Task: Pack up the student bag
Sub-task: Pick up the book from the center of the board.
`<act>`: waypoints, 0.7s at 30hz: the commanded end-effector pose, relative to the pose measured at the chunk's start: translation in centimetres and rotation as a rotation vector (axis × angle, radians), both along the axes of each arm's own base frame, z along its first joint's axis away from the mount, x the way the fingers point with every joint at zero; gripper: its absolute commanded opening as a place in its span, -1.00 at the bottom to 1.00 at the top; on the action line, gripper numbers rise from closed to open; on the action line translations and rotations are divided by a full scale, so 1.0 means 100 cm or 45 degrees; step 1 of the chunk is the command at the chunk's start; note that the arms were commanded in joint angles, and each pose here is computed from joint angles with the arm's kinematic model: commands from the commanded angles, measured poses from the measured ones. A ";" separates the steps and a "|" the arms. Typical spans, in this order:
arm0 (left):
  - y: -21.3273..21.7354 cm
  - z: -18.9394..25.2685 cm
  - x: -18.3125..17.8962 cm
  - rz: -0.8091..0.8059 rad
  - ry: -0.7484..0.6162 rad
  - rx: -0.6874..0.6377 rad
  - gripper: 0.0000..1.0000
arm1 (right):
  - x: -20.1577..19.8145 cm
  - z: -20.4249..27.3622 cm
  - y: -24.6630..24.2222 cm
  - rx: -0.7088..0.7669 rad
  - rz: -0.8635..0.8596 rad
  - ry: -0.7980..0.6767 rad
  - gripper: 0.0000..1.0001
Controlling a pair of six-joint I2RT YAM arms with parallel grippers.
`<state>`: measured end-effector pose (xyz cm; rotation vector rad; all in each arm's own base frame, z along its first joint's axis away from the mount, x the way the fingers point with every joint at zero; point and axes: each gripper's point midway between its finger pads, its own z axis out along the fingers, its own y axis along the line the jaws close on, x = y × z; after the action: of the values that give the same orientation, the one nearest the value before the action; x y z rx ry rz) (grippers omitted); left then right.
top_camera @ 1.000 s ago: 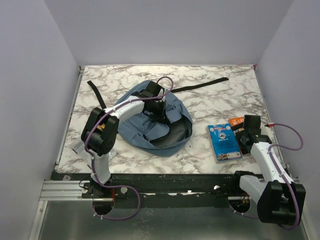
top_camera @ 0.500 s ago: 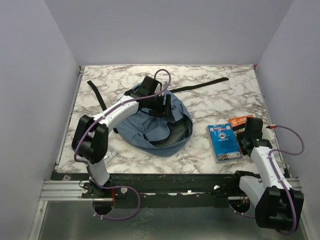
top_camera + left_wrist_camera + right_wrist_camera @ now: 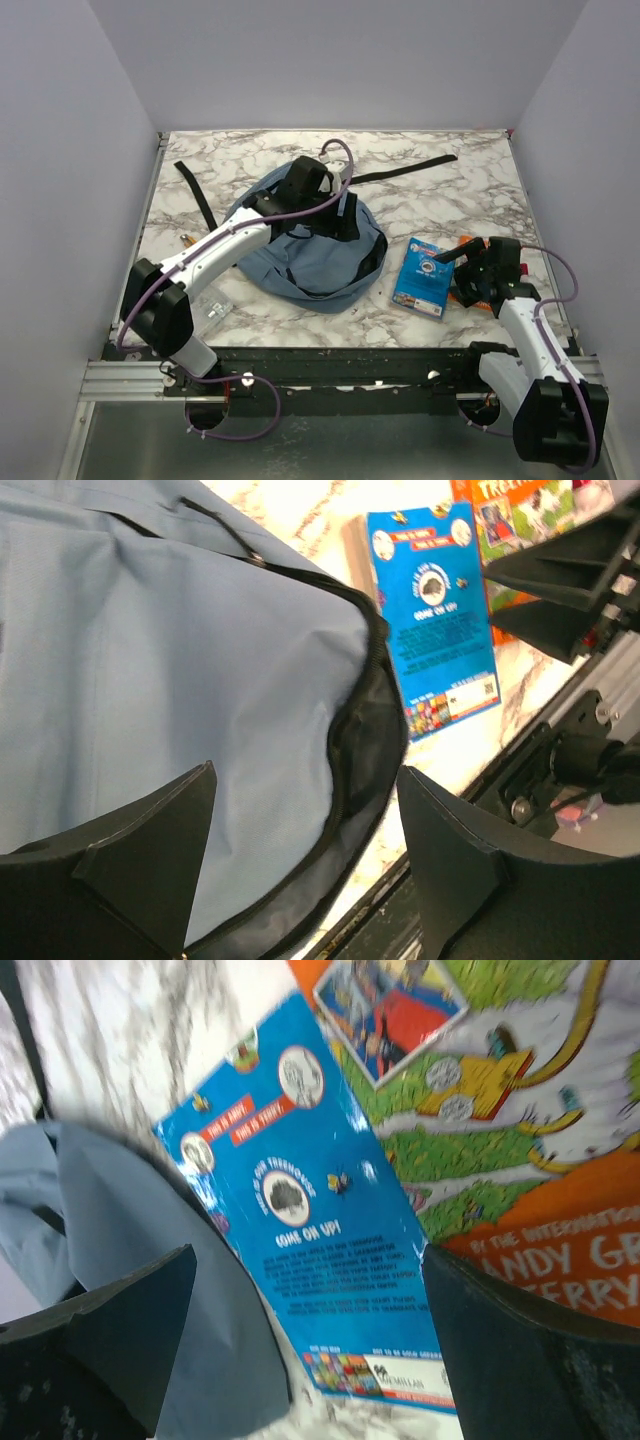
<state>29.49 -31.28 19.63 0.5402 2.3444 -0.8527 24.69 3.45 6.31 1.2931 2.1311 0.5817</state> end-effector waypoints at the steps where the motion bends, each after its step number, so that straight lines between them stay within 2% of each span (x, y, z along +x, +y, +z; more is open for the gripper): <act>1: -0.021 0.023 -0.030 -0.130 -0.121 -0.043 0.51 | -0.027 -0.006 0.027 0.074 0.244 0.152 1.00; 5: -0.056 0.023 -0.074 -0.279 -0.163 -0.077 0.53 | -0.027 0.009 0.007 -0.097 0.248 0.191 0.99; 9: -0.093 0.011 -0.104 -0.375 -0.132 -0.103 0.54 | -0.041 0.012 0.004 -0.114 0.242 0.248 1.00; 14: -0.131 -0.008 -0.119 -0.443 -0.137 -0.086 0.43 | -0.054 -0.001 -0.004 -0.147 0.186 0.354 0.99; 16: -0.142 -0.020 -0.123 -0.459 -0.132 -0.052 0.36 | -0.058 -0.009 0.002 -0.112 0.223 0.373 0.99; 19: -0.153 -0.041 -0.129 -0.481 -0.141 0.014 0.34 | -0.063 -0.018 0.013 -0.049 0.293 0.374 0.88; 21: -0.157 -0.050 -0.131 -0.479 -0.131 0.051 0.35 | -0.065 -0.023 0.018 -0.032 0.329 0.365 0.88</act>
<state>16.24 -45.27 15.02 1.0332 2.2297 -0.9797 19.83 4.05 5.59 1.1928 2.4711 0.4374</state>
